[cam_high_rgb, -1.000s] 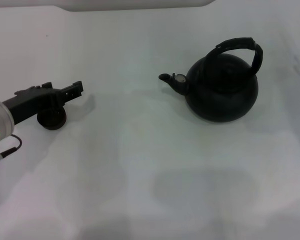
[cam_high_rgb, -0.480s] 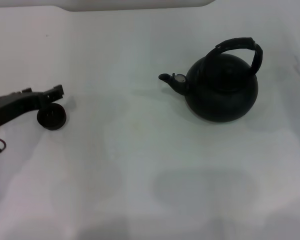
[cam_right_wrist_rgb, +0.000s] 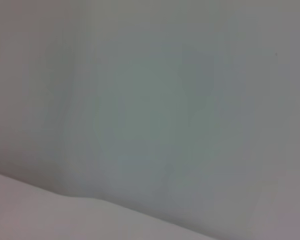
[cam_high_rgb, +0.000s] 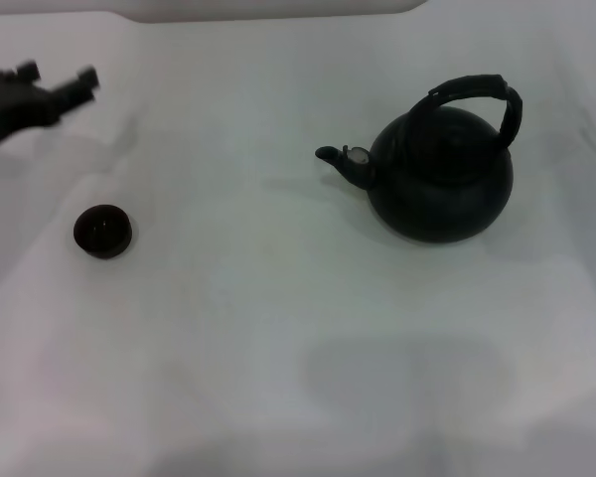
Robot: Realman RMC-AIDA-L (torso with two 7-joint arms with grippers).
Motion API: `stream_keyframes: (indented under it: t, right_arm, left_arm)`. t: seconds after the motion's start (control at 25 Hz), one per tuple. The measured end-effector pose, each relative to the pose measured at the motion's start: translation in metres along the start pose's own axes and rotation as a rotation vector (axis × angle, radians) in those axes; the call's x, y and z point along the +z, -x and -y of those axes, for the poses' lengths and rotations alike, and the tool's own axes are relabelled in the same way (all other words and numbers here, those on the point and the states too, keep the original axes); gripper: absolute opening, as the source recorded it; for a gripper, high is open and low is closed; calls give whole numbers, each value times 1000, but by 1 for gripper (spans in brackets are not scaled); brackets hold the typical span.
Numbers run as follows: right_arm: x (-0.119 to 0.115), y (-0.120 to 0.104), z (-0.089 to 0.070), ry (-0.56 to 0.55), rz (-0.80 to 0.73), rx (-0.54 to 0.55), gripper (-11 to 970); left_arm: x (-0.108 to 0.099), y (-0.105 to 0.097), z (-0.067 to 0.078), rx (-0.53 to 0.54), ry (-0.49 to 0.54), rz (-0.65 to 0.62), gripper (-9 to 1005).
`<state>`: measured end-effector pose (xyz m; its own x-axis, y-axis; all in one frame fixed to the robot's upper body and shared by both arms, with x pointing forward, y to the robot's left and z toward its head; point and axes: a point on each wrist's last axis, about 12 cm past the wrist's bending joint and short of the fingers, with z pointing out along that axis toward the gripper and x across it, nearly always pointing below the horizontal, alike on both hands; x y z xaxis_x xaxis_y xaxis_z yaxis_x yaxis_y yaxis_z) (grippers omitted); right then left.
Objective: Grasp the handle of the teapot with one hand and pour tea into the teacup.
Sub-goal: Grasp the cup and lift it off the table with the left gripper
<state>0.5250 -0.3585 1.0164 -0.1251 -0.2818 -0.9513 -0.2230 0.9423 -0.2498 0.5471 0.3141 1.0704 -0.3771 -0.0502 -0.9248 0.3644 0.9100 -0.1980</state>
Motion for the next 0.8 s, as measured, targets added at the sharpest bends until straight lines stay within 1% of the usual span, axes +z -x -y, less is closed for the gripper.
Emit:
stream_keyframes:
  t: [0.08,0.16,0.2,0.32,0.48,0.6,0.68,0.8]
  right_arm:
    - [-1,0,0,2,7,1,855]
    - [-2,1,-1,4,14,4,855]
    - [-2,1,-1,4,16,6,855]
    - [-3,0,-1,4,17,9,855]
    - [-1,1,-1,6,14,5,855]
    - [0,1,-1,7,14,3,855]
    - [0,2,-1,7,14,2,855]
    - [0,2,-1,8,14,2,855]
  left_arm:
    - [-6,0,-13,-29,-37,111,862]
    - [-11,0,-20,-42,-64,191,861]
    - [-13,-1,-20,-42,-80,212,861]
    - [-18,-6,-14,-15,-143,225,861]
    - [-29,-23,-3,4,-231,224,861]
    - [-39,-35,2,-2,-284,230,861]
    - [-45,-41,3,-24,-306,208,861]
    - [-57,-55,5,-51,-325,136,861]
